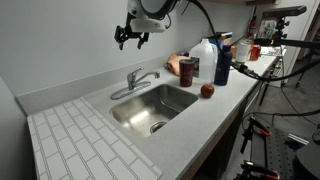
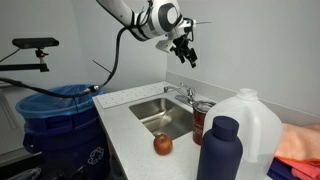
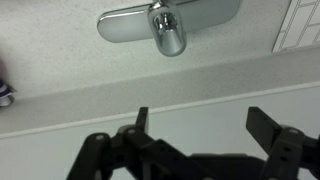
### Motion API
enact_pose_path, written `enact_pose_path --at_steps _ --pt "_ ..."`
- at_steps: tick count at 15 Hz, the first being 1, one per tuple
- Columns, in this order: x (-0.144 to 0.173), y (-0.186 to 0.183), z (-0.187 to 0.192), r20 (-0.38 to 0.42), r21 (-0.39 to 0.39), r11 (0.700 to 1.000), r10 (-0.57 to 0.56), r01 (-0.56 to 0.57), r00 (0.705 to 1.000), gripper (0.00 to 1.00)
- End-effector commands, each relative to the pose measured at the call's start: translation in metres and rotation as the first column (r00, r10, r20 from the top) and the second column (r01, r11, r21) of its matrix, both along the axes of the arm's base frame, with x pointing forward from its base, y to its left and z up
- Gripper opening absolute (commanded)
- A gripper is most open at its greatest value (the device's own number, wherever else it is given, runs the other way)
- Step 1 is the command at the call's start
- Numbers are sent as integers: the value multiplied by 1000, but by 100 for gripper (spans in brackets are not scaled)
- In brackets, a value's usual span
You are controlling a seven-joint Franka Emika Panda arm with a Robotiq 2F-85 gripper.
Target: Push the handle of the tap down
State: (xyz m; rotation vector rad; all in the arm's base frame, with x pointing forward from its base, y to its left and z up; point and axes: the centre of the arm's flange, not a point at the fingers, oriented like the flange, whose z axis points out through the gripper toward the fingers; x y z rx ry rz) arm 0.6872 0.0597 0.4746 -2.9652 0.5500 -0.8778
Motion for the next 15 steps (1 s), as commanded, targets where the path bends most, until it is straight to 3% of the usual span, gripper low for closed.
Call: enact_pose_path --at_steps 1,10,15 --pt "-57 6 32 -58 -5 999 34 -34 998 100" --pt "-169 32 68 -114 12 994 107 -106 988 100" --pt "-205 27 75 -98 17 995 96 -95 990 100"
